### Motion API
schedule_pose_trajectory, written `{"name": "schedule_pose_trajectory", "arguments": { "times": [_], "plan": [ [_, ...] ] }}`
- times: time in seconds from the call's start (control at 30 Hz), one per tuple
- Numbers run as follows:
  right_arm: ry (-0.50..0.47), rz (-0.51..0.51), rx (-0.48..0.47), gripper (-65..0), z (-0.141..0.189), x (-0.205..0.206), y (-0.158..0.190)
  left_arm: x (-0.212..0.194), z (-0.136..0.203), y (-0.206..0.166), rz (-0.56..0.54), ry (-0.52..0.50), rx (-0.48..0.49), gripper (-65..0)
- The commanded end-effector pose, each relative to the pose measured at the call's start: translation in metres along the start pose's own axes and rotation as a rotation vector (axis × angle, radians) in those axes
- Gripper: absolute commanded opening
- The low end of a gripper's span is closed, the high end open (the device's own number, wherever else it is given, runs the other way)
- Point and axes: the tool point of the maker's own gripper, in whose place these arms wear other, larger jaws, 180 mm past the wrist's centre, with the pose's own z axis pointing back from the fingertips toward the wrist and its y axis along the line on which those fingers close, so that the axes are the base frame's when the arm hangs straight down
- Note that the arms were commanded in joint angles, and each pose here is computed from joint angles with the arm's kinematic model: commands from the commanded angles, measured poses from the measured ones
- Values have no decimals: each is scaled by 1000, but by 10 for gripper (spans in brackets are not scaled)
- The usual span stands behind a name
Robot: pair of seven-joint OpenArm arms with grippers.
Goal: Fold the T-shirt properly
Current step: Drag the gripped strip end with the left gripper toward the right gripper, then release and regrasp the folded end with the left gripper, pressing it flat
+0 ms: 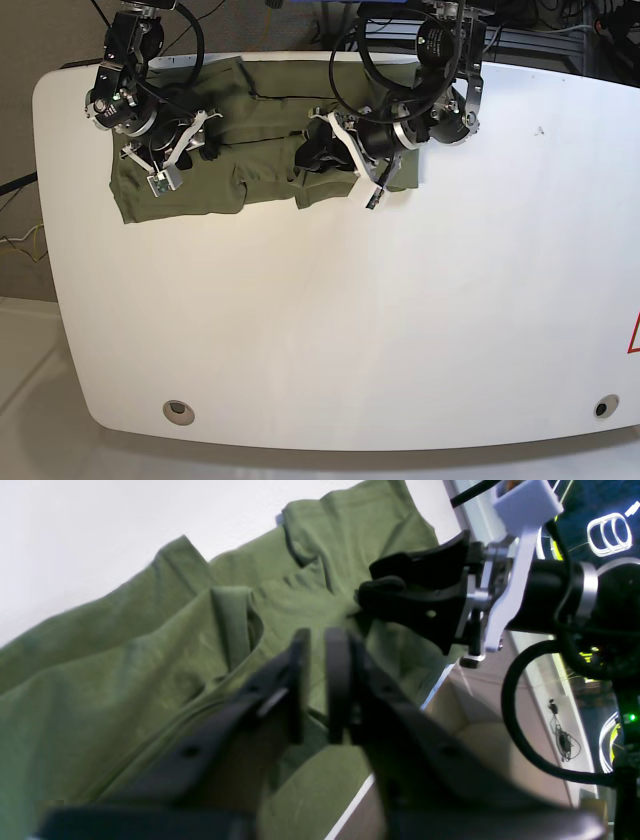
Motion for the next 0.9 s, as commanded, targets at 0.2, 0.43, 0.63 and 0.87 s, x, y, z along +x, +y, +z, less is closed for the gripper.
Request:
{"name": "schedule_pose_trajectory", "arguments": {
  "times": [0.2, 0.43, 0.63, 0.87],
  "plan": [
    [-6, 19, -4, -377, 3, 5, -2, 6, 27, 19, -87, 5, 51, -388],
    [-11, 20, -4, -377, 3, 7, -2, -23, 57, 54, -141, 119, 145, -395],
    [-16, 23, -5, -379, 3, 9, -2, -42, 73, 69, -146, 181, 186, -426],
    [-10, 21, -3, -375, 3, 7, -1, -68, 83, 77, -91, 224, 215, -595]
  ]
}}
